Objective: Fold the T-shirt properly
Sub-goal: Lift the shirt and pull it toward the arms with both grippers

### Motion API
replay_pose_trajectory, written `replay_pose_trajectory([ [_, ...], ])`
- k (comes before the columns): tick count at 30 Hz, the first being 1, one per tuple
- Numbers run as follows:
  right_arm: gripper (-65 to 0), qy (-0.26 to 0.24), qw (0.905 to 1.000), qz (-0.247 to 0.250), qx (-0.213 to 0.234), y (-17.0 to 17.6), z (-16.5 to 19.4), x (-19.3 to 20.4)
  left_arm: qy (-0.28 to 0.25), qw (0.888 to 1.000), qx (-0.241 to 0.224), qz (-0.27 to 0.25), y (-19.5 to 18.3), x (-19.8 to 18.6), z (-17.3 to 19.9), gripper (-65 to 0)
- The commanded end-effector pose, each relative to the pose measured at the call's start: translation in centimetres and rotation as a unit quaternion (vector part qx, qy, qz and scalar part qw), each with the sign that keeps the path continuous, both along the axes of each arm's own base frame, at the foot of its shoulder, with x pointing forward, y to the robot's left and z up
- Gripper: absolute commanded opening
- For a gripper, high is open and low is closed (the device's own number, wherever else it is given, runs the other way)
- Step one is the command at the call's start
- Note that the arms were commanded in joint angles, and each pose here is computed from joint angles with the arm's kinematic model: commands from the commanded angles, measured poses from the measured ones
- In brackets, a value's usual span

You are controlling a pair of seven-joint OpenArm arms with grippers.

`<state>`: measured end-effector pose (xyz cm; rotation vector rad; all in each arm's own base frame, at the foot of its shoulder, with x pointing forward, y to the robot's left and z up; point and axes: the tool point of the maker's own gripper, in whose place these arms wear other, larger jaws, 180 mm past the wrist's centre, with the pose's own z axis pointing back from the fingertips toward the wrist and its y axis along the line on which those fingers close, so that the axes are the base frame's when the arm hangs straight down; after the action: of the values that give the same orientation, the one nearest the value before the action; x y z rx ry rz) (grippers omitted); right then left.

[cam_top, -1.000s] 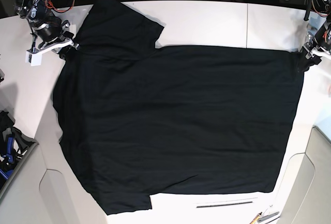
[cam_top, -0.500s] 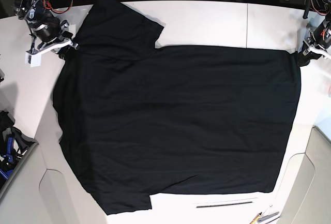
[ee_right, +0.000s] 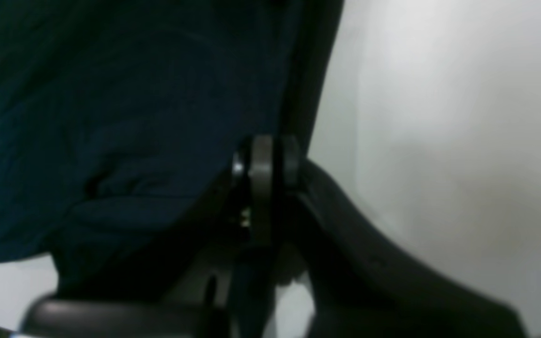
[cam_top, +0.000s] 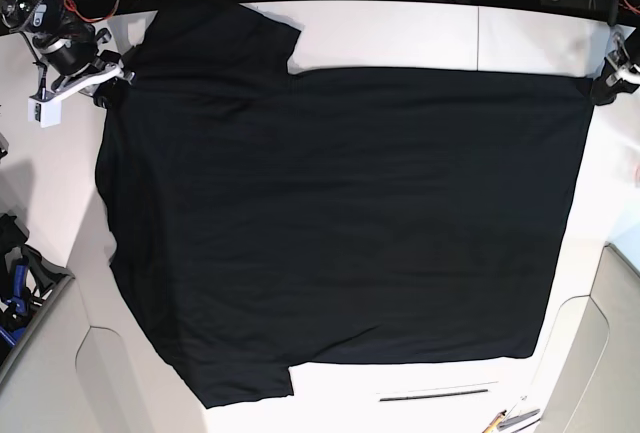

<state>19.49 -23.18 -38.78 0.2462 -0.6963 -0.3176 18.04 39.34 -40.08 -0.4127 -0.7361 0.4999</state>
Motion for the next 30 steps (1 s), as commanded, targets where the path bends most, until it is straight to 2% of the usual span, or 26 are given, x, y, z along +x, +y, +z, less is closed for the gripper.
replay_pose_trajectory([
  [1,-65.0,-0.014,0.9998,0.008,-0.014,-0.3,1.2,0.0,-0.026,1.000,0.012,0.000,1.1,0.6,1.9,-65.0],
  [7,-65.0,0.000,0.9985,0.030,-0.046,0.2,2.7,-3.2,-0.040,0.999,0.017,0.011,2.3,-1.8,4.6,-65.0],
  [15,-65.0,0.044,0.9947,0.062,-0.069,1.2,3.8,-7.3,-0.049,0.997,0.063,-0.020,2.2,-2.7,7.9,-65.0],
  [19,-65.0,0.047,0.9925,0.069,-0.089,1.2,5.2,-8.5,-0.063,0.995,0.075,-0.030,2.0,-2.4,9.3,-65.0],
  [23,-65.0,0.019,0.9921,0.069,-0.103,1.1,6.7,-7.5,-0.080,0.994,0.073,-0.033,1.7,-1.7,10.0,-65.0],
  [30,-65.0,-0.046,0.9928,0.069,-0.087,2.0,7.1,-2.7,-0.123,0.989,0.074,-0.039,1.2,1.6,11.3,-65.0],
])
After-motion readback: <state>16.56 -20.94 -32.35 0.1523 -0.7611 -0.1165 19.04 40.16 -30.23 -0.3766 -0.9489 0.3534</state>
